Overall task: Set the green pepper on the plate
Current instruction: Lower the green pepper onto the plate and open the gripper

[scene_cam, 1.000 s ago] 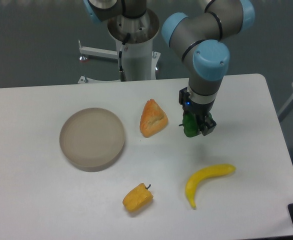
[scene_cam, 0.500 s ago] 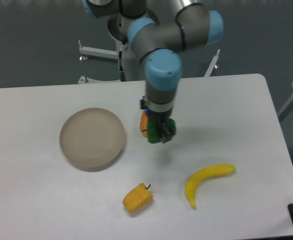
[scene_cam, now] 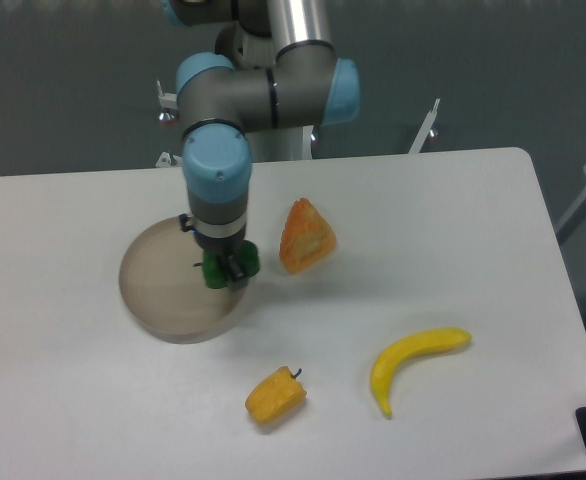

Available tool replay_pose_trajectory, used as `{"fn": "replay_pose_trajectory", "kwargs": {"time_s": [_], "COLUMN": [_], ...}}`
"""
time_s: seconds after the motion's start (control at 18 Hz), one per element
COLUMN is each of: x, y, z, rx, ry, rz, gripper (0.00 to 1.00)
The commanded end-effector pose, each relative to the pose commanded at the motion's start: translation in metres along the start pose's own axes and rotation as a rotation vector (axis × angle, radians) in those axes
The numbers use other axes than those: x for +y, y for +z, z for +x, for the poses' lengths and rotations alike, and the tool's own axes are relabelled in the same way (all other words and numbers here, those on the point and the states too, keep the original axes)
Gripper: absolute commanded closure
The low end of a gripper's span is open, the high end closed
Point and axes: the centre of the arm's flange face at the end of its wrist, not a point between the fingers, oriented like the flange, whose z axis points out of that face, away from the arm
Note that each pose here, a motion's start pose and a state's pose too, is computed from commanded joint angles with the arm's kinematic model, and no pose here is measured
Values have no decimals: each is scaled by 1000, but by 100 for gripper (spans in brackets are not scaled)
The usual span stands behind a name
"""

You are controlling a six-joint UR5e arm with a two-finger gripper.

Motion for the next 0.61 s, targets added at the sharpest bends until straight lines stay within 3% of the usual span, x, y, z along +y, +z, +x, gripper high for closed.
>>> {"fn": "replay_pose_trajectory", "kwargs": {"time_s": [0.06, 0.11, 0.17, 0.39, 0.61], "x": [-2, 0, 1, 0, 4], "y": [7, 18, 21, 17, -15], "z": [3, 5, 6, 8, -2], "rx": [-9, -24, -38, -56, -112], "ry": [-14, -16, -17, -37, -42], "rz": [4, 13, 18, 26, 47], "gripper": [24, 5, 0, 0, 0]}}
